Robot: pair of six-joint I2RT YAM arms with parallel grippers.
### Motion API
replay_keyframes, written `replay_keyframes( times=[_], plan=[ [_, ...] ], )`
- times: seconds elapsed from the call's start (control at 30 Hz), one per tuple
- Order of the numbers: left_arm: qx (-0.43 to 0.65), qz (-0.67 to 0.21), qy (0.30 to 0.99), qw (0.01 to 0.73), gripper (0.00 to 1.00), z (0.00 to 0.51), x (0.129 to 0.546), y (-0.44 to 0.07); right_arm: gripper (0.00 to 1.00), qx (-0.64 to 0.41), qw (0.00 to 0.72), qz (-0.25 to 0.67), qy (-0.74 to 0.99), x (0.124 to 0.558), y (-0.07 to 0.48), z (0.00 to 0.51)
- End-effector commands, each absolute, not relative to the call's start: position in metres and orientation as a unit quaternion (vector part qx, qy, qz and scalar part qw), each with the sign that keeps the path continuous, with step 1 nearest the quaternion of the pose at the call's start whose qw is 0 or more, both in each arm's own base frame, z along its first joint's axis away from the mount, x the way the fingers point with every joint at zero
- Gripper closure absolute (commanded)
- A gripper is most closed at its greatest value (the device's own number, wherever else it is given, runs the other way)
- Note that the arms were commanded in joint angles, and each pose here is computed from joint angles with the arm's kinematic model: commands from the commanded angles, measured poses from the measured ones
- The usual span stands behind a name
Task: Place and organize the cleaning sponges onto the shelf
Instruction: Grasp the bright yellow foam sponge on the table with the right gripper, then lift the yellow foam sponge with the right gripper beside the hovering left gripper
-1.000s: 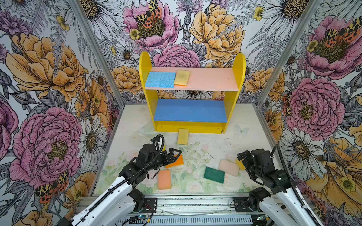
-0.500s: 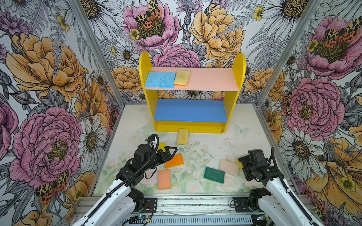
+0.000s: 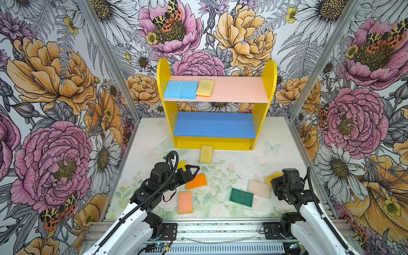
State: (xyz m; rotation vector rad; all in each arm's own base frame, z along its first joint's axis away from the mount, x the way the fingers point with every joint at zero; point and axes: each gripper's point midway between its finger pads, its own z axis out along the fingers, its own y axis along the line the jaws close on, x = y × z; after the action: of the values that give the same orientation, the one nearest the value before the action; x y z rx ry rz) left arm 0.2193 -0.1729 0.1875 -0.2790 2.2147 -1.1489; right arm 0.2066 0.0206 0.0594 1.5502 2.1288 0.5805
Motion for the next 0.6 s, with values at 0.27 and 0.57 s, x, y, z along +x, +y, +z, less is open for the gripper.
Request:
replay_keyframes(
  times=[0.27,0.57],
  plan=[
    [-0.097,-0.482,0.82,0.293,0.01,0.196,0.223,-0.189,0.78,0.32,0.214,0.353,0.853,0.27,0.1,0.128],
    [-0.105,-0.545,0.791,0.256,0.01,0.2,0.228,-0.208,0.76,0.08,0.103,0.469,0.874,0.267,0.234,0.174]
  ],
)
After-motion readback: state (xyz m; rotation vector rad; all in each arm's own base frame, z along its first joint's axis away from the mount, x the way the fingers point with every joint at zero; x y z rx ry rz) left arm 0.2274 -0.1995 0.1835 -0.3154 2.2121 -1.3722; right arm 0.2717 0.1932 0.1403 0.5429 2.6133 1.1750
